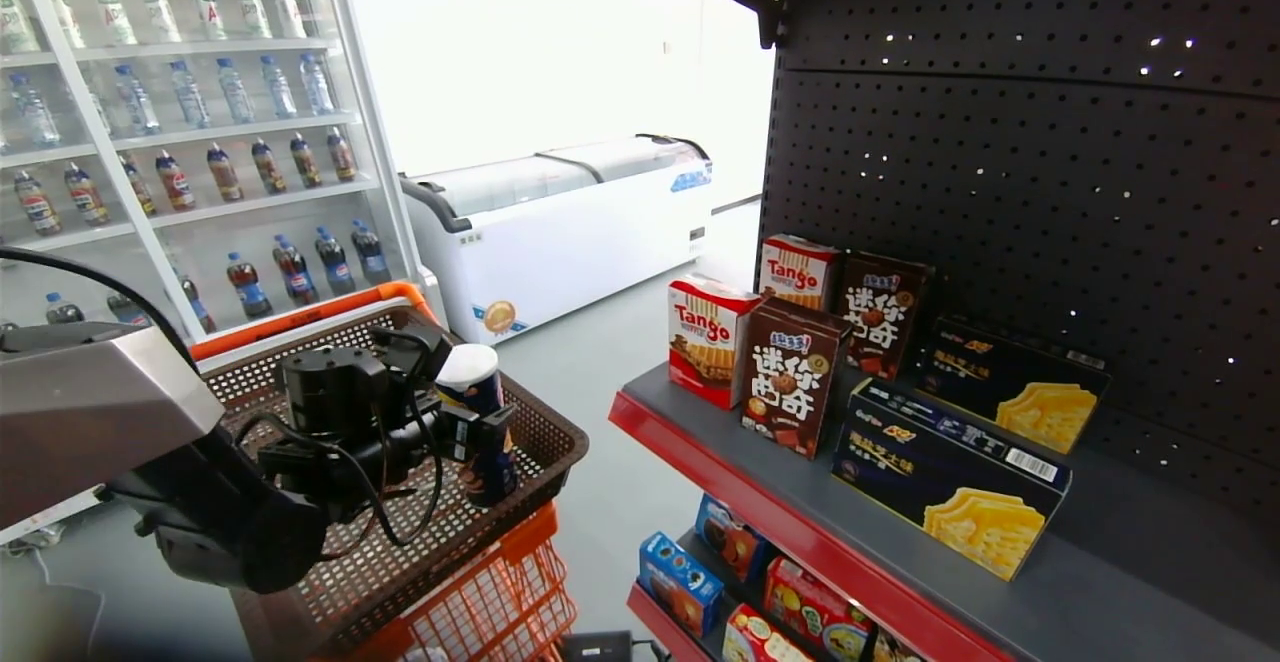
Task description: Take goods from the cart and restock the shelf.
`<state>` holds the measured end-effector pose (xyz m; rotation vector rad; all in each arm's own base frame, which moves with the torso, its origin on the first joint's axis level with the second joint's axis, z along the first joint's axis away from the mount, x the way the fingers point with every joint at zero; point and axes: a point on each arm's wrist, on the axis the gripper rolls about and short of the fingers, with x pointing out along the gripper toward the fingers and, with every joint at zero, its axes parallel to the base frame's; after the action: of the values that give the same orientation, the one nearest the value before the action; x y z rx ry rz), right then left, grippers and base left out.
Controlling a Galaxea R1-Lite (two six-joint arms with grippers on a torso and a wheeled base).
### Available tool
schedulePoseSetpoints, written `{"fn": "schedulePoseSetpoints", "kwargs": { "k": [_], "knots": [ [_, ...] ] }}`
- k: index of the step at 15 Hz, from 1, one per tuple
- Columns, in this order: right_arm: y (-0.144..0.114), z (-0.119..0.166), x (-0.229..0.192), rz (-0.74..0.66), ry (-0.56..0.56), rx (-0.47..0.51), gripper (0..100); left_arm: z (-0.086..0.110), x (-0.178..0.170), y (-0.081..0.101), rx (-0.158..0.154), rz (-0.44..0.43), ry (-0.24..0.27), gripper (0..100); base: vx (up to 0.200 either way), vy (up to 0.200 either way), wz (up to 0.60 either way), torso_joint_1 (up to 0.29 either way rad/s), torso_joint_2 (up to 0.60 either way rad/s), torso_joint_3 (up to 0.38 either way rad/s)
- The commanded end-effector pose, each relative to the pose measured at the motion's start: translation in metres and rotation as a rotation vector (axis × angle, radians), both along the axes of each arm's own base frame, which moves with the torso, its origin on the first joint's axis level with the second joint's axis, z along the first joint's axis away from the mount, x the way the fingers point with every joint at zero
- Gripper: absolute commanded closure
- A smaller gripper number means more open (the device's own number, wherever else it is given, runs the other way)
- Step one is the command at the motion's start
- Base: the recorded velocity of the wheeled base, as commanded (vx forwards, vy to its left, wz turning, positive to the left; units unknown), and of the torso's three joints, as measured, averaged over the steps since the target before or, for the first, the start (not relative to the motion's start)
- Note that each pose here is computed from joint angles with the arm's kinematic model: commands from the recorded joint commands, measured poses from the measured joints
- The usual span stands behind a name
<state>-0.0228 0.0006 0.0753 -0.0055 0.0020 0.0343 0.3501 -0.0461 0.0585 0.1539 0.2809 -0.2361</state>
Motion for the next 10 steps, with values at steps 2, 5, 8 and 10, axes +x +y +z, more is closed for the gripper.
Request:
{"fn": "schedulePoseSetpoints", "kwargs": {
  "k": [2, 5, 8, 10],
  "knots": [
    [0.0, 0.0, 0.0, 0.001, -0.001, 0.001, 0, -0.015, 0.004, -0.003, 0.005, -0.007, 0.028, 0, 0.0, 0.0, 0.0, 0.0, 0.0, 0.0],
    [0.0, 0.0, 0.0, 0.001, -0.001, -0.001, 0, -0.028, 0.013, -0.007, 0.005, -0.006, 0.004, 0, 0.0, 0.0, 0.0, 0.0, 0.0, 0.0],
    [0.0, 0.0, 0.0, 0.001, -0.001, -0.001, 0, -0.034, 0.021, -0.006, 0.016, 0.03, 0.0, 0, 0.0, 0.0, 0.0, 0.0, 0.0, 0.0],
    [0.0, 0.0, 0.0, 0.001, -0.001, -0.001, 0, -0.036, 0.021, -0.006, 0.019, 0.041, 0.006, 0, 0.0, 0.0, 0.0, 0.0, 0.0, 0.0]
  ]
}}
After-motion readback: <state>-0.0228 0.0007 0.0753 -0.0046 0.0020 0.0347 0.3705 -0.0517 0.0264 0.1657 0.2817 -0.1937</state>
